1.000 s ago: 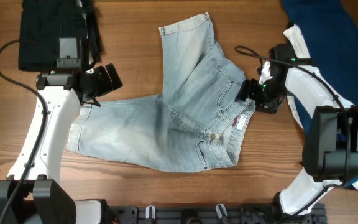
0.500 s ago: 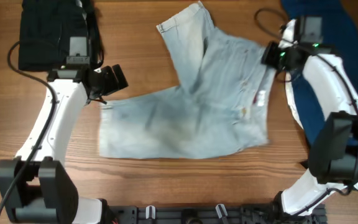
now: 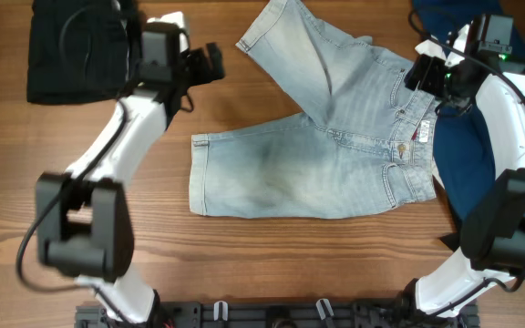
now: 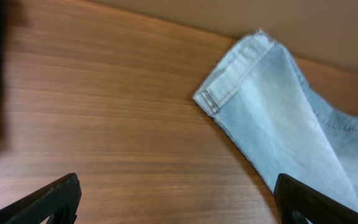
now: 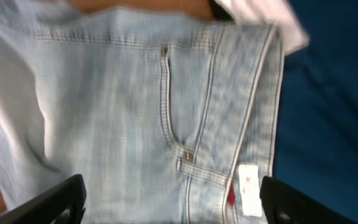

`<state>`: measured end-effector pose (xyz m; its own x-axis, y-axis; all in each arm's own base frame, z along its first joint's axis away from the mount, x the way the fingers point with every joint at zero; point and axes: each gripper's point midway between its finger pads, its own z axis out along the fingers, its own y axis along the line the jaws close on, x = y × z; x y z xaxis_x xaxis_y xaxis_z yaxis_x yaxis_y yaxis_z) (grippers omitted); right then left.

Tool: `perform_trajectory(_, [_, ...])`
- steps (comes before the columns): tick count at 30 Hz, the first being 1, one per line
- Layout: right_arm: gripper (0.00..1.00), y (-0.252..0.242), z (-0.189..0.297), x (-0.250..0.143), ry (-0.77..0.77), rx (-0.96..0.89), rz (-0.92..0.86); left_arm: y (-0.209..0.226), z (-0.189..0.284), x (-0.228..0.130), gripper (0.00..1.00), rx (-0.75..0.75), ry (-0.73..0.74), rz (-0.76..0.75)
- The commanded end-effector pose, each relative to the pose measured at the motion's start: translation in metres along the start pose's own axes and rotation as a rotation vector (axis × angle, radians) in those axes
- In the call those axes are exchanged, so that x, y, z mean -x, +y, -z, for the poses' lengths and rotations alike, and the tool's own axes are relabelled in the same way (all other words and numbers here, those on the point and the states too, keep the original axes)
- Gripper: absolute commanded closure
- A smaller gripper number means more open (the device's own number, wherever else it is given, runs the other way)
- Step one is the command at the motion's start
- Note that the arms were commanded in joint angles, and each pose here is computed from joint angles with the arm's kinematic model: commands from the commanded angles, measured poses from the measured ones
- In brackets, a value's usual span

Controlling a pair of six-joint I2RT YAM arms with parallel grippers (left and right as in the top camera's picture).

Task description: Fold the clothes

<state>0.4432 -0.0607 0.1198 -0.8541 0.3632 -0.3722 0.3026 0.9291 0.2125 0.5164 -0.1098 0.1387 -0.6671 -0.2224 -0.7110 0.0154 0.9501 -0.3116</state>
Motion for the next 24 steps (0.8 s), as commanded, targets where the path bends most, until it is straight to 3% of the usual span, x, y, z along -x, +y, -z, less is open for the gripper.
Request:
perform_trajectory(1, [0.06,0.008,0.018,-0.003,0.007,0.028,0.020,-0.036,-0.048,0.001,0.00,-0.066,0.023,-0.158])
perform_trajectory(6, [0.04,0.006,0.020,-0.019,0.072,0.020,0.014,-0.093,-0.107,-0.010,0.00,-0.163,-0.017,-0.327])
perform_trajectory(9, [0.02,0.005,0.020,-0.023,0.087,0.017,0.009,-0.127,-0.137,-0.042,0.00,-0.223,-0.063,-0.415])
perform_trajectory(16, [0.01,0.006,0.020,-0.024,0.091,0.016,0.003,-0.115,-0.177,-0.104,0.02,-0.119,-0.002,-0.557])
perform_trajectory(20, [0.00,0.006,0.020,-0.024,0.091,0.016,0.002,-0.085,-0.178,-0.121,0.25,-0.069,0.109,-0.547])
perform_trajectory(24, [0.00,0.006,0.020,-0.024,0.092,0.016,0.002,-0.022,-0.164,-0.145,0.51,0.044,0.366,-0.496])
